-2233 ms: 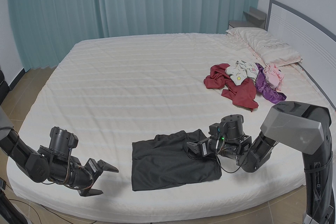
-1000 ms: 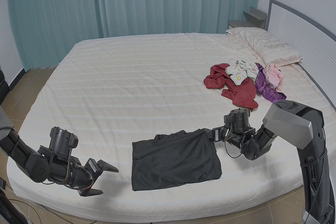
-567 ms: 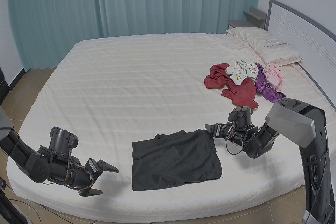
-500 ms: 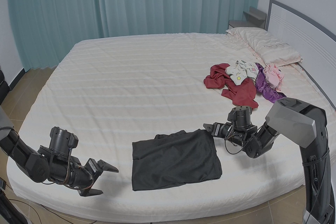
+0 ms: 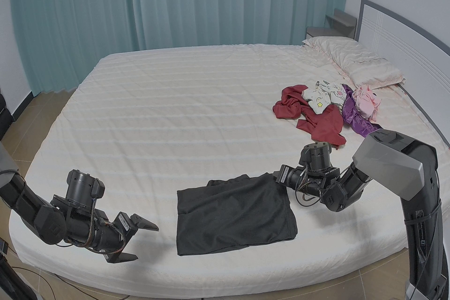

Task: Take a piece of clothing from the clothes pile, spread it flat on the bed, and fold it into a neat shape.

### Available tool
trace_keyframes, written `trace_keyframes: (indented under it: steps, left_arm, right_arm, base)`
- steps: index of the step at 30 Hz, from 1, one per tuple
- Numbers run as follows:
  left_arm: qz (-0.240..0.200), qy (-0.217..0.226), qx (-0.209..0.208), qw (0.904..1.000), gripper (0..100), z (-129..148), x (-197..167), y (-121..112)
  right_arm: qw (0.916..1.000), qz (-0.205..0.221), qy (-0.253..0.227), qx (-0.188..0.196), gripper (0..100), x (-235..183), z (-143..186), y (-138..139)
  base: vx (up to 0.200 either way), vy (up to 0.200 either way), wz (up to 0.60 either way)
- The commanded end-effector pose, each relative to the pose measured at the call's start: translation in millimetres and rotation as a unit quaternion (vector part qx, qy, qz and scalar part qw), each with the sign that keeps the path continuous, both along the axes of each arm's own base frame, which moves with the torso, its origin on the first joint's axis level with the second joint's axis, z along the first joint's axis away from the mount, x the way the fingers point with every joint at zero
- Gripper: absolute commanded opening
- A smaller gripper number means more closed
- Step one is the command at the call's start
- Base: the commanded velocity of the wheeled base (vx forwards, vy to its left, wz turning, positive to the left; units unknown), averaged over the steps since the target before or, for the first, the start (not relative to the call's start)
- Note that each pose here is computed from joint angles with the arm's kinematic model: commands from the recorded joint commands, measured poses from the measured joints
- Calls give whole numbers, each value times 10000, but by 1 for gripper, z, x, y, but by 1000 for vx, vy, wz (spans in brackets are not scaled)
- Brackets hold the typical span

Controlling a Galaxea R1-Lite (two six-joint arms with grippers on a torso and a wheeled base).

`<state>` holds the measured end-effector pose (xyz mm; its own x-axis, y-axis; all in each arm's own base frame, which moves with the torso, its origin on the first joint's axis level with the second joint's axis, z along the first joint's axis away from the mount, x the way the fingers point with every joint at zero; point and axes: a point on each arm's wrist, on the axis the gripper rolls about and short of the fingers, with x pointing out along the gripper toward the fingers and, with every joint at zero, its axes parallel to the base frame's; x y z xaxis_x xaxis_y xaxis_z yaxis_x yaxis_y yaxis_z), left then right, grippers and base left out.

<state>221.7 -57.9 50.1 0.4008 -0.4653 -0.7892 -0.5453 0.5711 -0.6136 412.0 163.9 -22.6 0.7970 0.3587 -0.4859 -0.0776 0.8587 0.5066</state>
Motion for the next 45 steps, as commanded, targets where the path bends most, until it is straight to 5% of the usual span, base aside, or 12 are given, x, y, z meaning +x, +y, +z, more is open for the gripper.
trace_keyframes:
  steps: [1,12,13,30,31,45]
  left_arm:
    - [1,21,3,10000,100,-1,0,0]
    - [1,21,3,10000,100,-1,0,0]
    - [1,21,3,10000,100,-1,0,0]
    - [1,13,2,10000,100,0,0,0]
    - [1,13,2,10000,100,-1,0,0]
    - [1,13,2,10000,100,-1,0,0]
  right_arm:
    - [10000,6,59,-16,0,2,-8,1]
    - [9998,-186,-31,25,0,7,-1,-12]
    - [9998,-220,-7,23,100,6,0,-15]
    - [9975,-89,344,611,100,6,-8,2]
    - [9974,-87,423,580,0,7,-12,3]
    - [9952,-622,171,737,0,28,-5,-7]
  base:
    - [0,0,0]
    - [0,0,0]
    - [0,0,0]
    - [0,0,0]
    - [0,0,0]
    - [0,0,0]
